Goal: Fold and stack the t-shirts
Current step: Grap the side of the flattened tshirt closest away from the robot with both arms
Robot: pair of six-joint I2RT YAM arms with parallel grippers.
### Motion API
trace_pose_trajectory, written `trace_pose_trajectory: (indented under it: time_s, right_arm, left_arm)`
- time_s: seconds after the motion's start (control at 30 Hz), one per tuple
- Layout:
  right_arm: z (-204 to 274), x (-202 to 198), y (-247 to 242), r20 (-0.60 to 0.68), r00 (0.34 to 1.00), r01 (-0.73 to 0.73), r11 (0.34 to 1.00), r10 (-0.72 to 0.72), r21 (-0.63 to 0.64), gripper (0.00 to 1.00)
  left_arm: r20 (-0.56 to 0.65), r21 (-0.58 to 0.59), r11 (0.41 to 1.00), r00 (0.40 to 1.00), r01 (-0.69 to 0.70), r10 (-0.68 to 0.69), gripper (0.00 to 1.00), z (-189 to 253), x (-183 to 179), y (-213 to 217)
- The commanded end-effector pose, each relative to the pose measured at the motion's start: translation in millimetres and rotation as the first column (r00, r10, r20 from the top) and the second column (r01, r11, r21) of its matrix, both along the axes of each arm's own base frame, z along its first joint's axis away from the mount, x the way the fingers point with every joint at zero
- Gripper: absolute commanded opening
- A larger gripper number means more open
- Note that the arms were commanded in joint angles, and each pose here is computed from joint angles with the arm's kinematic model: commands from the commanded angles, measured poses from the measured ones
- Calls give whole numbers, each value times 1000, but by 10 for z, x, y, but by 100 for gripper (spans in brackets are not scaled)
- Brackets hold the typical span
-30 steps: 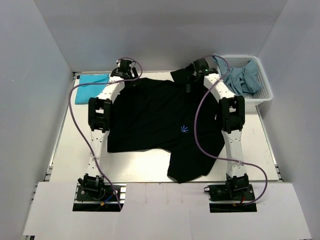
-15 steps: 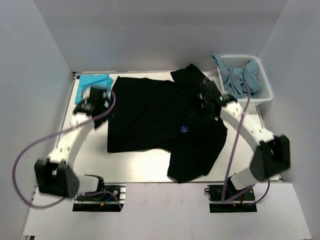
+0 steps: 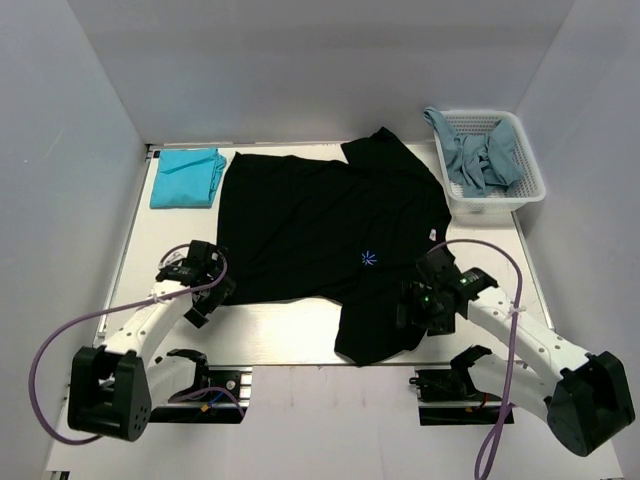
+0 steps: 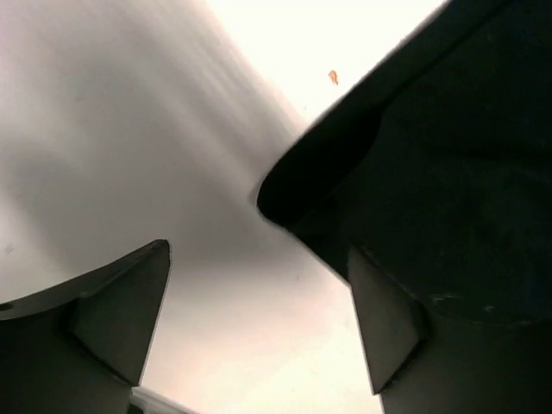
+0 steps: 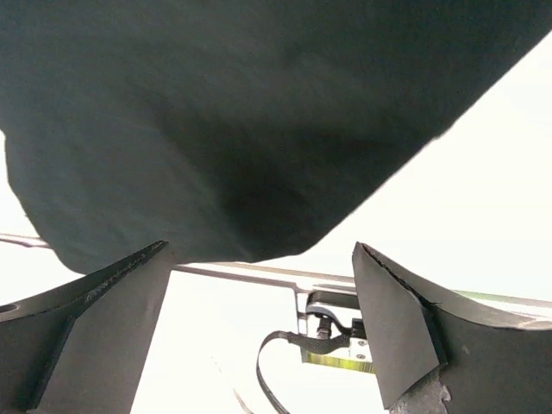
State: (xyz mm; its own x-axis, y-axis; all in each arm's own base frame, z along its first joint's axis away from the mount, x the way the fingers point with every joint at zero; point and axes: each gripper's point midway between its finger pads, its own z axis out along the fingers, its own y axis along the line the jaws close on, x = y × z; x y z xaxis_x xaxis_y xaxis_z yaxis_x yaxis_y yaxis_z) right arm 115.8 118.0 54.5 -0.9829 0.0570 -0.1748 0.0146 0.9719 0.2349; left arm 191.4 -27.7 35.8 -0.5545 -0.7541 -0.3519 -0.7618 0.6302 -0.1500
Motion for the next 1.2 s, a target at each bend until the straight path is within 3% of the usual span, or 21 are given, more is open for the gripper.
trace_pose_trajectory:
  time_s: [0.0, 0.13, 0.27, 0.33, 0.37, 0.43, 0.47, 0.5, 0.53, 0.67, 0.87, 0.97, 1.03, 1.17]
  right_arm:
    - [-90, -30, 88, -15, 999, 52, 998, -51, 47, 90]
    - [-217, -39, 156, -25, 999, 49, 996, -48, 71, 90]
    - [-370, -117, 155, -79, 996, 48, 998, -44, 49, 90]
    - [-417, -111, 196, -74, 997, 38, 997, -33, 62, 89]
    - [-448, -91, 219, -76, 997, 38, 997, -32, 68, 86]
    - [-458, -81, 246, -92, 995, 33, 997, -26, 70, 69]
    - [-469, -102, 237, -110, 994, 30, 998, -23, 60, 56]
    - [-431, -78, 256, -112, 993, 31, 998, -24, 62, 40]
    - [-414, -192, 217, -161, 987, 30, 998, -22, 47, 0]
    - [-165, -395, 82, -241, 964, 114, 993, -113, -10, 0]
    - [57, -563, 150, -296, 943, 178, 982, -153, 61, 0]
    - [41, -612, 135, -325, 930, 199, 979, -174, 45, 0]
    - [61, -602, 134, -317, 928, 219, 974, -193, 49, 0]
    - [80, -567, 132, -305, 930, 235, 970, -207, 59, 0]
  left_arm:
    - [76, 7, 999, 996, -37, 37, 91, -73, 213, 18]
    - [105, -32, 999, 994, -14, 17, 81, -200, 304, -67]
    - [79, -60, 998, 997, -1, 6, 54, -329, 286, -128]
    - [73, -64, 998, 997, 14, -9, 45, -370, 279, -143]
    - [73, -72, 997, 997, 27, -21, 33, -380, 290, -166]
    - [53, -69, 997, 998, 25, -22, 16, -409, 256, -160]
    - [37, -75, 997, 999, 27, -25, 0, -420, 217, -169]
    - [35, -75, 997, 999, 27, -25, 0, -401, 223, -171]
    - [26, -74, 997, 999, 27, -25, 0, -407, 202, -167]
    - [-71, -36, 999, 997, -39, 36, 0, -280, -59, -66]
    - [-144, 89, 973, 964, -211, 222, 0, -75, -483, 213]
    - [-99, 65, 963, 959, -260, 266, 0, -27, -437, 214]
    - [-79, 120, 946, 947, -301, 312, 0, 22, -447, 326]
    - [-109, 104, 964, 961, -243, 254, 0, 31, -357, 256]
